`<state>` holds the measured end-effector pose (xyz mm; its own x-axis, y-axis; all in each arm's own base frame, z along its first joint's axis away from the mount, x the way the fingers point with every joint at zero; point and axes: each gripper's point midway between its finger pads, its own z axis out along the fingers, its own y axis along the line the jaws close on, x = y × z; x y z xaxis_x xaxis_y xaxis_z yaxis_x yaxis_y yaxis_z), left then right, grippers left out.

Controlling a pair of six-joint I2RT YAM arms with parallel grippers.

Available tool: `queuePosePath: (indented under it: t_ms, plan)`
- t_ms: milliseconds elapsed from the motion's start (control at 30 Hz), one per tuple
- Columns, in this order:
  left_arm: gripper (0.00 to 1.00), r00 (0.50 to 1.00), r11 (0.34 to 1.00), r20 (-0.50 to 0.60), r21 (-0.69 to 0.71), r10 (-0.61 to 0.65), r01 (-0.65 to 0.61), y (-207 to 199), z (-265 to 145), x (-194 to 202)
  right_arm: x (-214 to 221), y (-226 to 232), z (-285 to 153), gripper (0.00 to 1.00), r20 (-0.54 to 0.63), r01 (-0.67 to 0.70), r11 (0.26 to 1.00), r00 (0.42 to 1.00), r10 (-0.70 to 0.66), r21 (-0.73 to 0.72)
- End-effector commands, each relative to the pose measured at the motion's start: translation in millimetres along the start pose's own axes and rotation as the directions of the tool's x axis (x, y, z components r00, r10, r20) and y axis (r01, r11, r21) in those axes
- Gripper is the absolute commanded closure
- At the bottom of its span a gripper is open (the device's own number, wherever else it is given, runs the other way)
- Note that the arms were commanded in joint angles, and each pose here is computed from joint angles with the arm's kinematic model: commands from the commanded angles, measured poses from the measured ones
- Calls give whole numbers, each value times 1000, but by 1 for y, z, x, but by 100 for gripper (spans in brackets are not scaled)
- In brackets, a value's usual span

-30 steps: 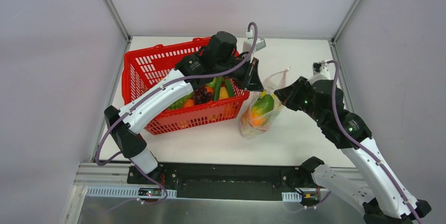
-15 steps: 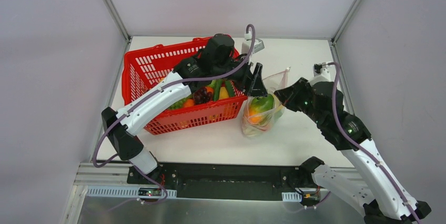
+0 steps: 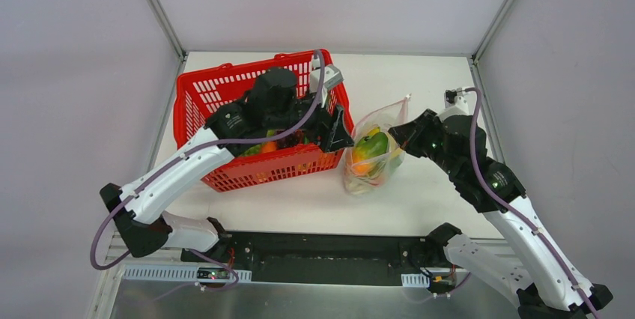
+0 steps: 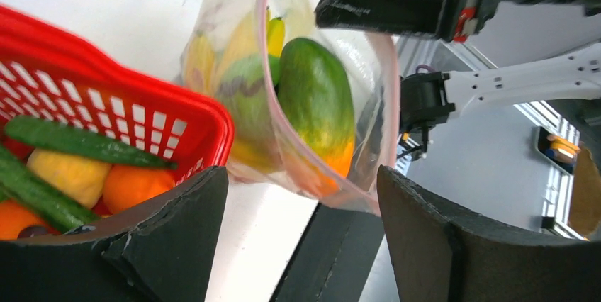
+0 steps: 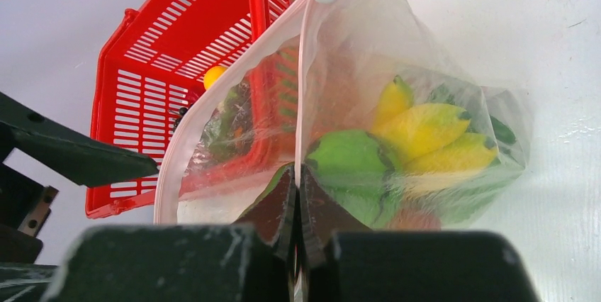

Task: Place the food in the zip-top bag and seal the zipper
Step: Adjust the zipper food storage bag at the center of the board.

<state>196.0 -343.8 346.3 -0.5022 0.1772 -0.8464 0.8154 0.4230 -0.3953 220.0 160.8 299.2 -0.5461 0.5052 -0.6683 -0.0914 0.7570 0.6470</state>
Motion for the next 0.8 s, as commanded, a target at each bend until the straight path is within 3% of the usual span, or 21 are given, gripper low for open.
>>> queuePosePath:
  t_ms: [0, 367, 767]
  plan:
    - [22, 997, 998, 60, -52, 38, -34, 1, -9, 10, -11, 13, 1, 100, 42, -20, 999, 999, 22, -50]
    - [23, 967, 985, 212, -128, 140, -114, -11, -6, 24, -10, 14, 4, 99, 43, -30, 998, 999, 32, -55]
    - [25, 957, 973, 215, -166, 194, -160, -14, -16, 36, -13, 13, 3, 99, 58, -30, 998, 998, 33, -46]
